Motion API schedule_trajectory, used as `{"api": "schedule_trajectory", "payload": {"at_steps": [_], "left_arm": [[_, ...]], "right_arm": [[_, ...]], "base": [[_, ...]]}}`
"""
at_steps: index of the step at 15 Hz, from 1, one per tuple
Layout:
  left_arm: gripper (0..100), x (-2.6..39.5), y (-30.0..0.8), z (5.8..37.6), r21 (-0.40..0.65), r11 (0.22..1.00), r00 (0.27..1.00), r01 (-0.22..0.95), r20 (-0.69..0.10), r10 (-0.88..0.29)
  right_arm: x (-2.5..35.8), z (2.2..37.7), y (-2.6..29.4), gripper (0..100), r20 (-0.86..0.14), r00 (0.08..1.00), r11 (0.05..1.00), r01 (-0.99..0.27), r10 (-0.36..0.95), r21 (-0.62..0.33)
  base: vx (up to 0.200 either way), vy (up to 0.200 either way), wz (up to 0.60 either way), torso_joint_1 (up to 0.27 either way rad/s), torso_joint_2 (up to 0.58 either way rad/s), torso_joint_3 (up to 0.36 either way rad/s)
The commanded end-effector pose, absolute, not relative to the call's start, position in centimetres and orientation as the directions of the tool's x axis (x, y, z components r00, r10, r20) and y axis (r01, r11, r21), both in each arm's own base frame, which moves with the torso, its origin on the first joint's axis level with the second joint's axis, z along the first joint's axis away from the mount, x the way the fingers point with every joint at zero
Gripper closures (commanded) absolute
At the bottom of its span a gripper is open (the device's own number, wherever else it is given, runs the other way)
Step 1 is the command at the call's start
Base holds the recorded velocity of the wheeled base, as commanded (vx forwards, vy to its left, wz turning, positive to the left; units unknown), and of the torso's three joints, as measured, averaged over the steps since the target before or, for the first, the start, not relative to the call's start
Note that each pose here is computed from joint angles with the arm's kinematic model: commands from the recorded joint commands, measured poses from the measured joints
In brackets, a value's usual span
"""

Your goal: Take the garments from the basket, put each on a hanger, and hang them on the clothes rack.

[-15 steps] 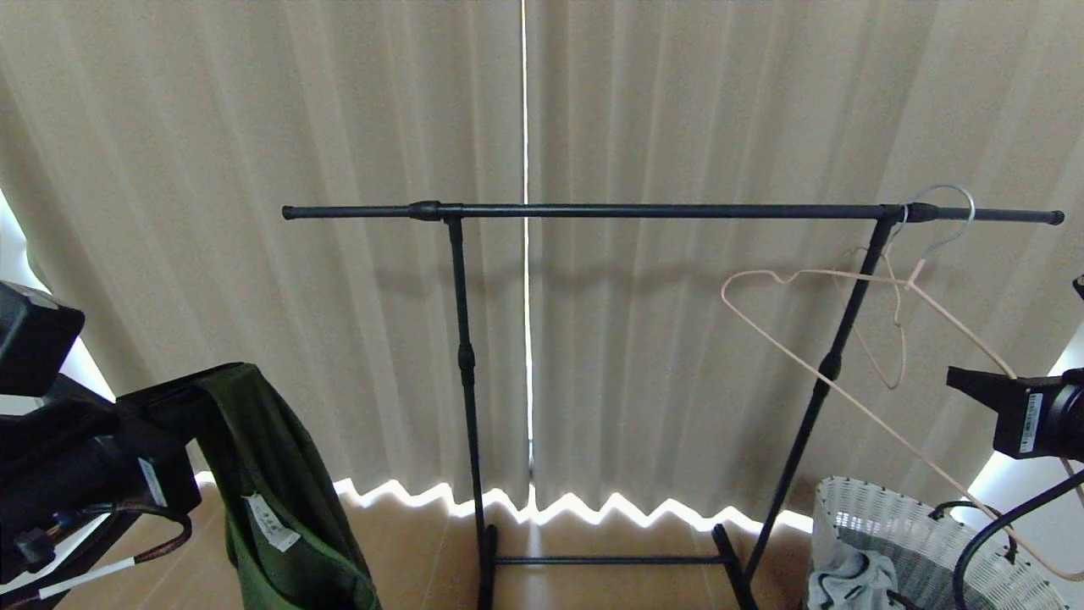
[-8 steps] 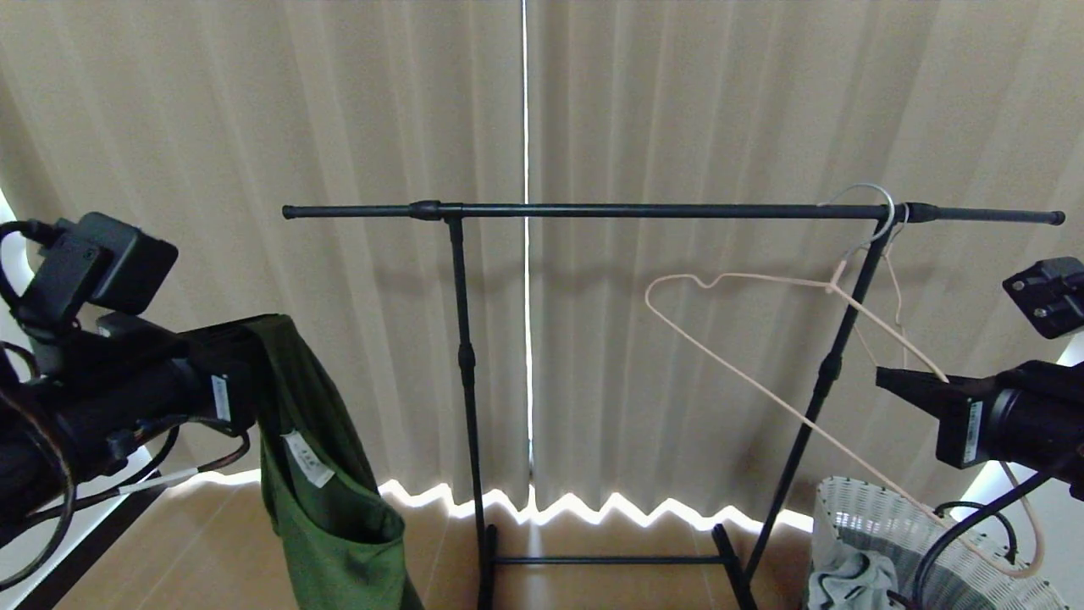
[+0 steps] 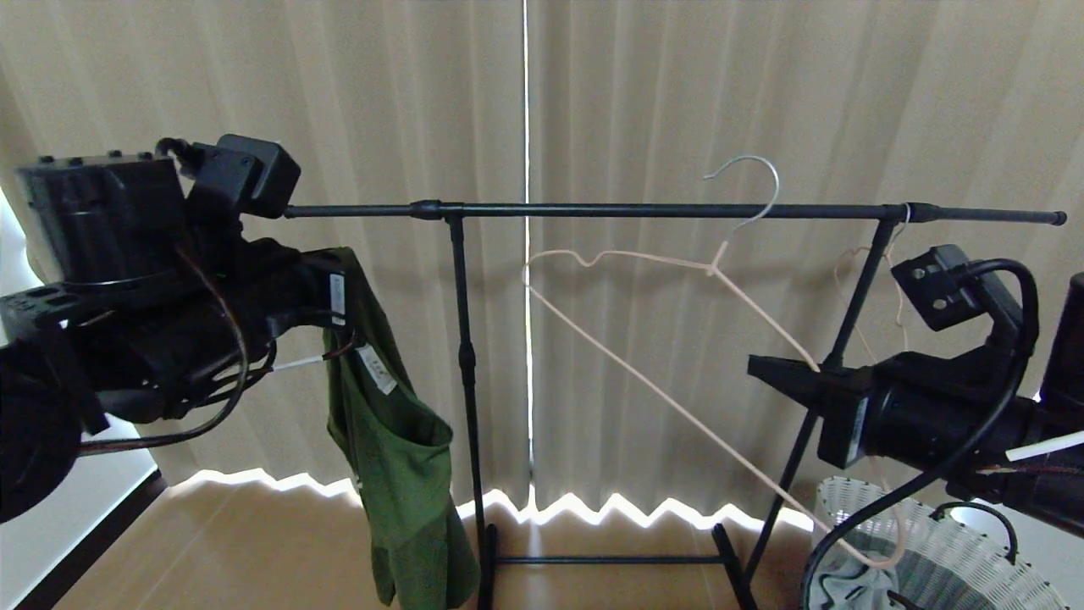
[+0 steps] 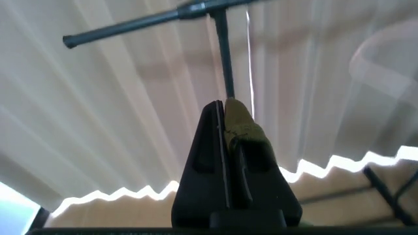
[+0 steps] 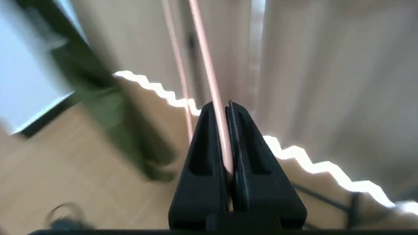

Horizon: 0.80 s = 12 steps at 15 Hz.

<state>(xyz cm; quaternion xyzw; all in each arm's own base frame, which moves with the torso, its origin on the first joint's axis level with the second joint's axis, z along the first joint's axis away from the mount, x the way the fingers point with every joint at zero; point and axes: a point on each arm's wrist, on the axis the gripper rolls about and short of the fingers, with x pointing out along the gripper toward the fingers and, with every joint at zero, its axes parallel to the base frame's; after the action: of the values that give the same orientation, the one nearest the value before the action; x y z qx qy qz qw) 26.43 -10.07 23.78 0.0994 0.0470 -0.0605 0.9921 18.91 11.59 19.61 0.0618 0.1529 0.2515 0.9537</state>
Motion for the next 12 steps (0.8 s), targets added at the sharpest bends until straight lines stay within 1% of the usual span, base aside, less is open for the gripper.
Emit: {"api": "schedule_trajectory", "payload": {"at_steps": [1, 2, 3, 5, 8, 10, 12], "left_arm": [[100, 29.5, -11.8, 23.3, 0.173, 0.978, 0.988, 0.119, -0.114, -0.1], [100, 30.3, -12.1, 23.7, 0.158, 0.982, 0.991, 0.105, -0.099, -0.09], [100, 30.8, -12.4, 23.8, 0.149, 0.985, 0.993, 0.09, -0.091, -0.076], [100, 31.6, -12.7, 23.5, 0.144, 0.986, 0.993, 0.082, -0.097, -0.069], [100, 31.8, -13.2, 23.2, 0.136, 0.986, 0.991, 0.094, -0.104, -0.08], [100, 32.3, -13.5, 23.1, 0.131, 0.987, 0.992, 0.092, -0.103, -0.079], [100, 32.8, -13.7, 22.8, 0.136, 0.989, 0.993, 0.064, -0.104, -0.05]], "right_arm": [[18.6, 18.6, 13.8, 100, -0.289, 0.773, 0.825, -0.527, 0.565, 0.205], [18.3, 18.6, 14.1, 100, -0.284, 0.763, 0.814, -0.541, 0.58, 0.211], [18.1, 18.7, 14.5, 100, -0.271, 0.754, 0.801, -0.55, 0.598, 0.237], [17.7, 19.0, 15.0, 100, -0.244, 0.744, 0.78, -0.562, 0.622, 0.275], [17.6, 19.1, 15.1, 100, -0.239, 0.74, 0.775, -0.569, 0.629, 0.276], [16.7, 19.4, 15.5, 100, -0.228, 0.718, 0.75, -0.6, 0.658, 0.278], [16.2, 19.4, 15.8, 100, -0.225, 0.703, 0.736, -0.618, 0.675, 0.277]], "base": [[0.0, 0.0, 0.0, 0.0, 0.0, 0.0], [0.0, 0.0, 0.0, 0.0, 0.0, 0.0], [0.0, 0.0, 0.0, 0.0, 0.0, 0.0], [0.0, 0.0, 0.0, 0.0, 0.0, 0.0], [0.0, 0.0, 0.0, 0.0, 0.0, 0.0], [0.0, 0.0, 0.0, 0.0, 0.0, 0.0], [0.0, 0.0, 0.0, 0.0, 0.0, 0.0]]}}
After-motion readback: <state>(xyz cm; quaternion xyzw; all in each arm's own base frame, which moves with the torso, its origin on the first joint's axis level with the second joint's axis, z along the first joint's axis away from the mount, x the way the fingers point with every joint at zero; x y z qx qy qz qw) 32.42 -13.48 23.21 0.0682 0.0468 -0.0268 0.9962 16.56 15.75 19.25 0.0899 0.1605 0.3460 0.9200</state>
